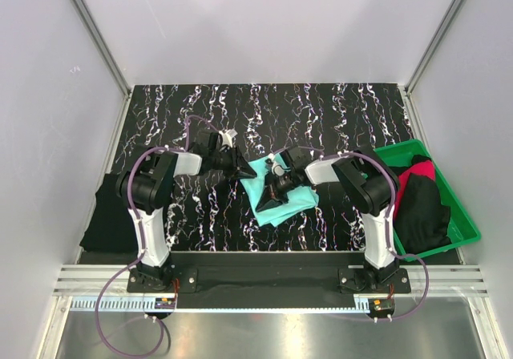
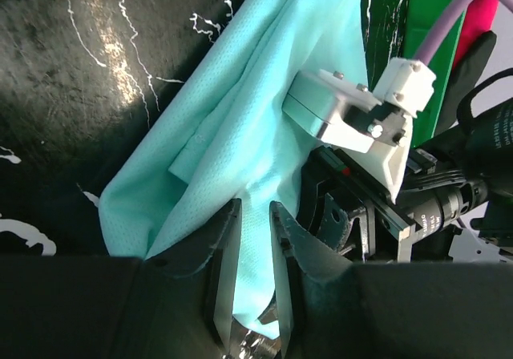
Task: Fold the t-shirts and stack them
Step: Fold the tshirt
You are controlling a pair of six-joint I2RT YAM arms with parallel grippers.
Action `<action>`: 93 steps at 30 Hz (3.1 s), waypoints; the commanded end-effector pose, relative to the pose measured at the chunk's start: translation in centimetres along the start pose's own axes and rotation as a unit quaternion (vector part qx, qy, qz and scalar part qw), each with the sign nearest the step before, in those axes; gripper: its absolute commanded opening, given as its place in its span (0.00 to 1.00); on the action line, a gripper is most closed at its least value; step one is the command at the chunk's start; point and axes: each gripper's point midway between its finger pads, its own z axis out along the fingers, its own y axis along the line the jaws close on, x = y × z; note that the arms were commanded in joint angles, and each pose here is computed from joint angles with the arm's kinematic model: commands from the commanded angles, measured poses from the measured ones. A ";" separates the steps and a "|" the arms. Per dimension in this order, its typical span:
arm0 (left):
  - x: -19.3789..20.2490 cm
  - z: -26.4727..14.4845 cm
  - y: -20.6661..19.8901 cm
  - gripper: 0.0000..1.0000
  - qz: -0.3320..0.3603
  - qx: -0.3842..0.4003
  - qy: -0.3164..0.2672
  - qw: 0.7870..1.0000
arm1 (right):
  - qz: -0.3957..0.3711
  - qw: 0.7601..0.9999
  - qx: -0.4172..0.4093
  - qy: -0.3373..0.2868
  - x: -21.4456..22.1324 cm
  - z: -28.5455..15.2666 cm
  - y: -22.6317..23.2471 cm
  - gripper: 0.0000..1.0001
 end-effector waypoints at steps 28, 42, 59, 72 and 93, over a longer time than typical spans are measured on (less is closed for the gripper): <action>-2.2 -9.2 -4.5 0.43 0.099 -0.112 -0.090 0.985 | 0.242 0.936 0.138 -0.218 7.9 -11.4 -7.0 0.07; 1.6 -16.1 -4.6 0.47 0.081 -0.202 -0.153 0.964 | 0.231 0.915 0.178 -0.280 2.9 -13.7 -8.0 0.09; 5.0 -7.0 -9.5 0.48 0.093 -0.053 -0.029 0.994 | 0.071 0.924 0.295 -0.232 -6.5 -20.8 -6.6 0.11; 2.3 -0.1 -7.5 0.42 0.065 -0.034 0.017 0.997 | 0.016 0.988 0.063 -0.138 -2.5 -13.7 1.6 0.09; 3.0 -1.6 -1.2 0.41 0.069 -0.079 0.023 0.994 | 0.136 0.982 0.057 -0.120 1.9 -10.6 -8.5 0.07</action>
